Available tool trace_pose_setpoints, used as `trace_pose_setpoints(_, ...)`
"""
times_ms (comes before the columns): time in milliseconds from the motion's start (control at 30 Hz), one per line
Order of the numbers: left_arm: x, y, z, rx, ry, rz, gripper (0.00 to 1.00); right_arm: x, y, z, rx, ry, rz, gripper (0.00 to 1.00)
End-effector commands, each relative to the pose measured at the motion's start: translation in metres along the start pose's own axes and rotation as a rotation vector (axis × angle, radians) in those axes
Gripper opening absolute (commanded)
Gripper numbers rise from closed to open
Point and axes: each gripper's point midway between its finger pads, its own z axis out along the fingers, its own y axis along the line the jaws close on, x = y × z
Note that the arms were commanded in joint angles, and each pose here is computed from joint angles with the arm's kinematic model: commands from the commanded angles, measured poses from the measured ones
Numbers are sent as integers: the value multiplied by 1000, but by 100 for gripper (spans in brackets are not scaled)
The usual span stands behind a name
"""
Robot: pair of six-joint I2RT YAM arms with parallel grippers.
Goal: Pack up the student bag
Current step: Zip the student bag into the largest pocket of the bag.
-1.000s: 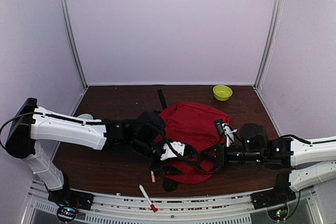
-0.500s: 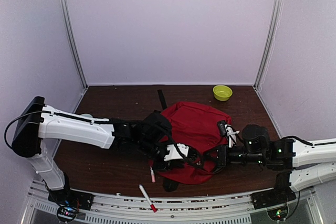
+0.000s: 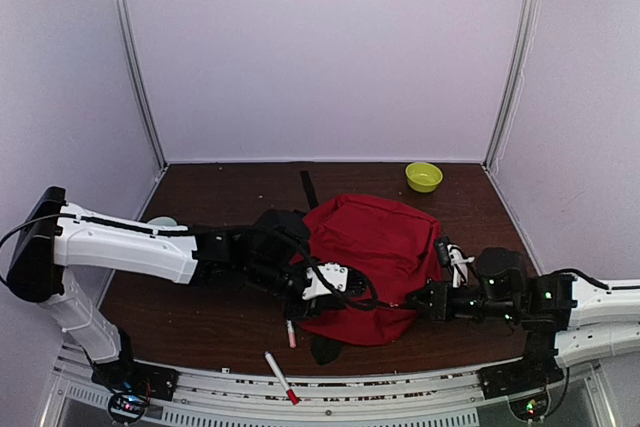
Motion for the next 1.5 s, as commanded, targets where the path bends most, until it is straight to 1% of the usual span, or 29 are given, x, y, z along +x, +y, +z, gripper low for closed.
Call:
trace_pose_setpoints(0,-4,14,-22,-66,-44,-32,0,11,-45,-3,155,-4,41,0)
trace_pose_setpoints(200,-2,10,-32,-72,-58,-31,0,2,-67,-9,223,-28,67,0)
trace_pose_setpoints(400,-4,8,-42,-88,-91,-31,0,-19,-85,-13,269,-76,102,0)
trace_pose_setpoints(533,-6,5,-46,-80,-100,-32,0,-34,-89,-12,281,-94,99,0)
trace_pose_setpoints(1100,-8,-2,-52,-59,-129,-46,0,-91,-110,11,325,-96,112,0)
trace_pose_setpoints(1300,-17,0,-55,-59,-158,-45,0,-99,-112,15,330,-84,108,0)
trace_pose_setpoints(1467,-28,3,-53,-46,-182,-52,0,-105,-115,6,351,-92,98,0)
